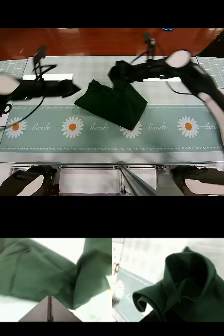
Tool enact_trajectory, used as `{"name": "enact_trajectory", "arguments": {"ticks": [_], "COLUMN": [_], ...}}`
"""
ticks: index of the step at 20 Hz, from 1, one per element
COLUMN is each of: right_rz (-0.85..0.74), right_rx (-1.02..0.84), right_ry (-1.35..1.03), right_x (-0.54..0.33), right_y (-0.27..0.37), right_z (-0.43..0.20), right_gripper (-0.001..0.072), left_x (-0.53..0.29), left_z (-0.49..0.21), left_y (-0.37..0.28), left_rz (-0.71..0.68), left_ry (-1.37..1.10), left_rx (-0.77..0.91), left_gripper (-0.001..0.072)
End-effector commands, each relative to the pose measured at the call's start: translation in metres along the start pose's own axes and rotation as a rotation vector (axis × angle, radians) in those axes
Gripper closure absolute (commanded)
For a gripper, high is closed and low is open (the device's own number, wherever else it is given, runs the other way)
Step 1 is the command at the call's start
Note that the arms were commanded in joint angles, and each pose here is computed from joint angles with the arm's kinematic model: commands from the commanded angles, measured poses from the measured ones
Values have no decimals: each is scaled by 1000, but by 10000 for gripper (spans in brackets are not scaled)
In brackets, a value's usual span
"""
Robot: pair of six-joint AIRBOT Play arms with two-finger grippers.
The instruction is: Fold the shirts.
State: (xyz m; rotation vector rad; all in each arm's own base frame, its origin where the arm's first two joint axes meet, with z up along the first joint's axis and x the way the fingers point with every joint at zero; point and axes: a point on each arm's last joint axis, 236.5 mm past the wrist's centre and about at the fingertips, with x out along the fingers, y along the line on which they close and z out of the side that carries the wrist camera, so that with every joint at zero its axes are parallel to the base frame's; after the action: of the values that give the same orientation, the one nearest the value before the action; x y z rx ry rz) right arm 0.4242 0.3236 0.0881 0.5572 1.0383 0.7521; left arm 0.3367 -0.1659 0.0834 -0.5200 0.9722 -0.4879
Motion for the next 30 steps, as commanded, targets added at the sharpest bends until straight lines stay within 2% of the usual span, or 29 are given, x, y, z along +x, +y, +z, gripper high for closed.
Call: {"name": "enact_trajectory", "arguments": {"ticks": [1, 8, 9, 10, 13, 16, 18, 20, 22, 24, 27, 30], "right_rz": [55, 111, 125, 141, 155, 111, -43, -300, -553, -672, -647, -467], "right_rx": [21, 77, 99, 115, 92, 28, -58, -72, -20, 100, 279, 345], "right_ry": [67, 120, 122, 135, 228, 306, 316, 247, 148, -2, -164, -166], "right_x": [70, 121, 124, 125, 103, 21, -63, -141, -211, -246, -233, -170], "right_y": [7, 0, 0, 2, 4, -16, -45, -86, -132, -168, -206, -210], "right_z": [-5, -18, -19, -23, -34, -21, -11, -4, -16, -40, -85, -113], "right_gripper": [690, 688, 555, 284, 303, 304, 304, 304, 304, 303, 300, 292], "left_x": [-23, -23, -23, -23, -26, -57, -79, -88, -83, -71, -52, -36], "left_z": [-24, -24, -24, -24, -15, 25, 52, 61, 52, 38, 13, -9], "left_y": [32, 34, 34, 34, 36, 28, 24, 24, 25, 29, 35, 36], "left_rz": [50, 53, 53, 53, 61, 54, 63, 68, 66, 64, 58, 52], "left_ry": [-64, -68, -68, -68, -100, -202, -279, -304, -275, -233, -165, -104], "left_rx": [-51, -56, -56, -56, -59, -57, -41, -38, -45, -54, -69, -74], "left_gripper": [690, 690, 690, 690, 690, 690, 690, 690, 690, 690, 690, 690]}}
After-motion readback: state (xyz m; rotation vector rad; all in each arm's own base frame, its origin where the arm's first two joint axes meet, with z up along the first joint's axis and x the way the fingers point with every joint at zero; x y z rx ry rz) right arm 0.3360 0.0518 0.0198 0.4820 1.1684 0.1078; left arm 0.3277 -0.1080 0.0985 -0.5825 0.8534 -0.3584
